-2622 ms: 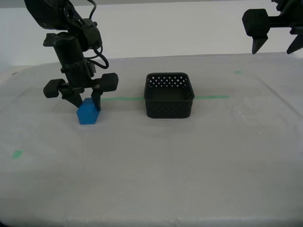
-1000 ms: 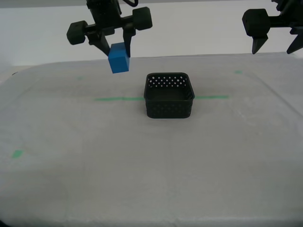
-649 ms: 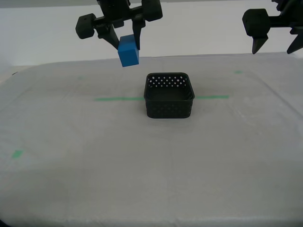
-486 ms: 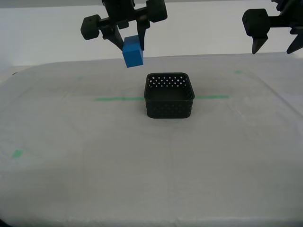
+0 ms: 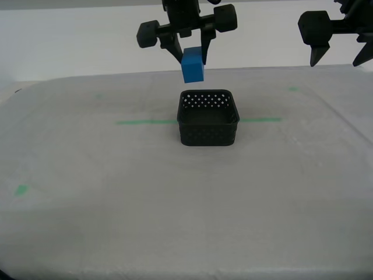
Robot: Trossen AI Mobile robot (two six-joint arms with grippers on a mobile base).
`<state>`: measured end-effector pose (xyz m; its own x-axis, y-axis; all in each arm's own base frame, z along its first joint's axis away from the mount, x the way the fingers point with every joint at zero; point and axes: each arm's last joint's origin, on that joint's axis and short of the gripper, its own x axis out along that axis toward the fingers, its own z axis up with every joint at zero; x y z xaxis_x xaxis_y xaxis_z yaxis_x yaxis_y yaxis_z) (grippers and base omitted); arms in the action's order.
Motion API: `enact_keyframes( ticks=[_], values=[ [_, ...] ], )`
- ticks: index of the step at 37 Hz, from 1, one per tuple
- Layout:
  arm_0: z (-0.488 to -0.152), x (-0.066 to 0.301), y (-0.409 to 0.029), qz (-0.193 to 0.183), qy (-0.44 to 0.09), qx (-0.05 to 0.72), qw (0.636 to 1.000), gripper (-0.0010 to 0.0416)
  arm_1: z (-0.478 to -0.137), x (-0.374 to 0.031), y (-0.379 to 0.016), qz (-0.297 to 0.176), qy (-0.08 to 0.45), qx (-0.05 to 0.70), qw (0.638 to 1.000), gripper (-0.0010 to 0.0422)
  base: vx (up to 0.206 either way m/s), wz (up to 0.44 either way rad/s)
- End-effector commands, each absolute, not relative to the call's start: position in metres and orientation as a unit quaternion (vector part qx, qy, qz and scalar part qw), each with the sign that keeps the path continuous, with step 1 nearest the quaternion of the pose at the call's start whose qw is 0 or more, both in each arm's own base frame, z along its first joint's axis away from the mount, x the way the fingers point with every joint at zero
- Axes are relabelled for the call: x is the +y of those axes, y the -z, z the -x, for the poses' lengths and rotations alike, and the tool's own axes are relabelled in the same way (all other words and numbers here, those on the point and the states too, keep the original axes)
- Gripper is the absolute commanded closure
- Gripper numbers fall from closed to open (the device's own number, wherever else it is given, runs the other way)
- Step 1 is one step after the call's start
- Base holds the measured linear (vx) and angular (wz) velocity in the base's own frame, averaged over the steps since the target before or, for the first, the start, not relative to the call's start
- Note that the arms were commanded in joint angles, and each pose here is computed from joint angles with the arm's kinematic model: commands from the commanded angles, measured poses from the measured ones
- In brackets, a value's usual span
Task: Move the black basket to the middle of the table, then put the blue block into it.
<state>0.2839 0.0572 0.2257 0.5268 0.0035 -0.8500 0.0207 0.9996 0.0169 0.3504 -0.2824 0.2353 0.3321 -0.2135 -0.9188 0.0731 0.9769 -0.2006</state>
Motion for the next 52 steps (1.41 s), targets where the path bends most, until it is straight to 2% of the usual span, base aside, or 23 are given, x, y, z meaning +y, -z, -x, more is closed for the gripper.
enact_keyframes(
  ticks=[1, 10, 25, 52],
  values=[
    [-0.284, 0.057, -0.226, -0.012, 0.006, 0.485, 0.874, 0.0007, -0.357, -0.293, -0.234, 0.053, 0.090, 0.576, 0.811, 0.0412, 0.000, 0.000],
    [-0.284, 0.057, -0.226, -0.012, 0.006, 0.486, 0.874, 0.0007, -0.372, -0.307, -0.213, 0.023, 0.080, 0.606, 0.791, 0.0412, 0.000, 0.000],
    [-0.285, 0.057, -0.226, -0.012, 0.006, 0.483, 0.875, 0.0007, -0.380, -0.313, -0.175, -0.006, 0.079, 0.637, 0.767, 0.0412, 0.000, 0.000],
    [-0.285, 0.057, -0.226, -0.012, 0.006, 0.483, 0.876, 0.0007, -0.383, -0.314, -0.173, -0.010, 0.091, 0.627, 0.773, 0.0412, 0.000, 0.000]
  ],
)
